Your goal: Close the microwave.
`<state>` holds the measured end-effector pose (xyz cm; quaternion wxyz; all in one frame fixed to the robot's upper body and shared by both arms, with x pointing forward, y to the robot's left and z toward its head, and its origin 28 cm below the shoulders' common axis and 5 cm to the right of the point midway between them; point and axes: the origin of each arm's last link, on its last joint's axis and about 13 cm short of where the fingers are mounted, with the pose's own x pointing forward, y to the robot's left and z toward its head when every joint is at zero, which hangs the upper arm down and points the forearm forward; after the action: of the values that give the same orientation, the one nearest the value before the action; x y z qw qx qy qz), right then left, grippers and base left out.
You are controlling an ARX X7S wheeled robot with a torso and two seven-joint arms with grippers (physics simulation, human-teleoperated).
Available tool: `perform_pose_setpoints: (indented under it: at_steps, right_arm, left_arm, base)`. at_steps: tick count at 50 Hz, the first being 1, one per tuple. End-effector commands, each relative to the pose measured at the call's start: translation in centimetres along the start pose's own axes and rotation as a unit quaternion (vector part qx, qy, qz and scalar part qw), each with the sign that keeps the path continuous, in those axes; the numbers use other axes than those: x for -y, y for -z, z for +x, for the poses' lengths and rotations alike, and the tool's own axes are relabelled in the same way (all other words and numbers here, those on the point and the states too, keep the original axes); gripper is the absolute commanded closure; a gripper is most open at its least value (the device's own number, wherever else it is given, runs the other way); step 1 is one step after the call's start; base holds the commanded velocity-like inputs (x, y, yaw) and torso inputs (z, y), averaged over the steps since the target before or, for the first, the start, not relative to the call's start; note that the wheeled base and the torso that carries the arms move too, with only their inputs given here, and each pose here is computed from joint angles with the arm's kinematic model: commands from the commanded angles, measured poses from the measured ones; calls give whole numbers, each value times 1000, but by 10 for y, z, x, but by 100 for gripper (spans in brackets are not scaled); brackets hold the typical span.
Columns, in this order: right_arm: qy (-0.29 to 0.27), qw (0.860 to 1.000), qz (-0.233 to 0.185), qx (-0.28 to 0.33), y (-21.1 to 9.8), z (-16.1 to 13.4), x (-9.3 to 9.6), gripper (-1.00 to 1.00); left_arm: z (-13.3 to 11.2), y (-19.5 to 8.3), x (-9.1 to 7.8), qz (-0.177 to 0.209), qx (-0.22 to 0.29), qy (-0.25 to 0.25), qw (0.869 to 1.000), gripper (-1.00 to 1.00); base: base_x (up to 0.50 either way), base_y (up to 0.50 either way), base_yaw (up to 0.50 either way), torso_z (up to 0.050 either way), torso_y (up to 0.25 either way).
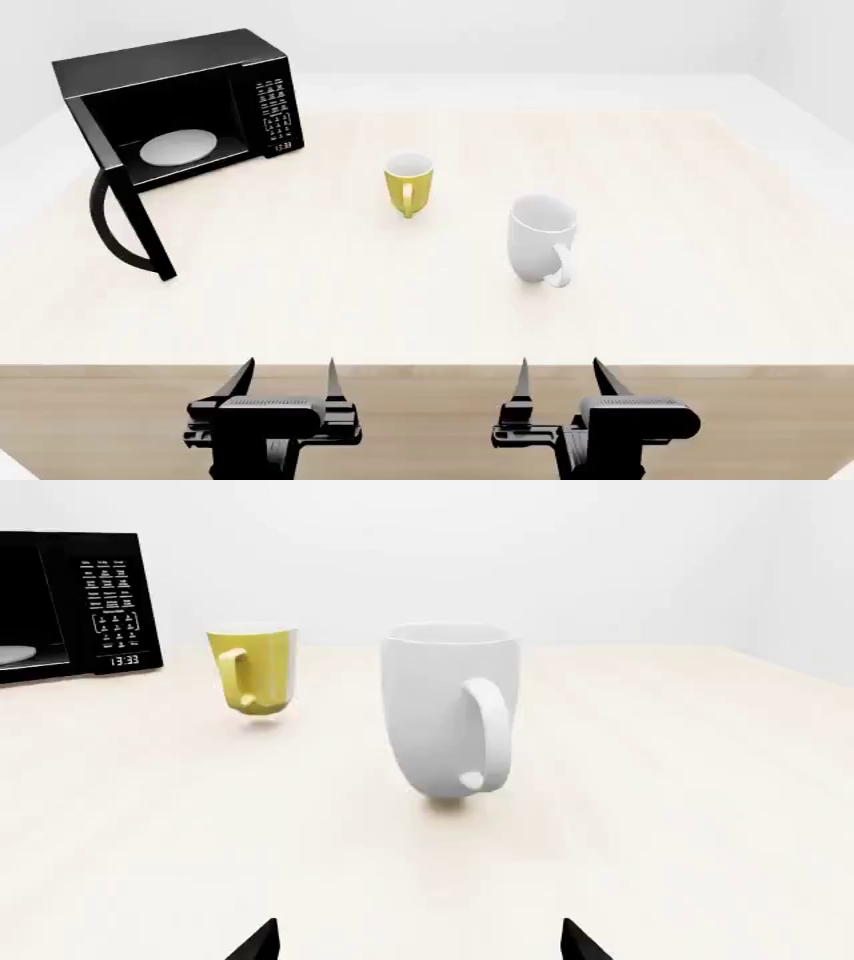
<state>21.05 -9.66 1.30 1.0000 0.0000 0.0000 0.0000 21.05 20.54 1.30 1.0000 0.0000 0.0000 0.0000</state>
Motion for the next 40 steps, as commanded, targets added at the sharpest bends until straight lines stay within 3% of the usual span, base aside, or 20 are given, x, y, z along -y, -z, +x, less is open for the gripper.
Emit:
perform_pose_setpoints:
  at_steps: [1,22,40]
  right_arm:
    - [-2,1000,-1,-4,1,1,0,-100]
    - [-5,1000,4,-4,-4,-1,-1,-100]
    - [-7,1000,5,13,-31,-4,-2,-100]
  left_arm:
    - [1,1,0,3,1,-1,1000,-100]
    - [-3,-10,-3,12,3,2,1000,-100]
    - [-7,-34,-10,15,14,-5,1000,-100]
  base:
    - [0,0,0,0,0]
    - [0,0,0,0,0]
    - [0,0,0,0,0]
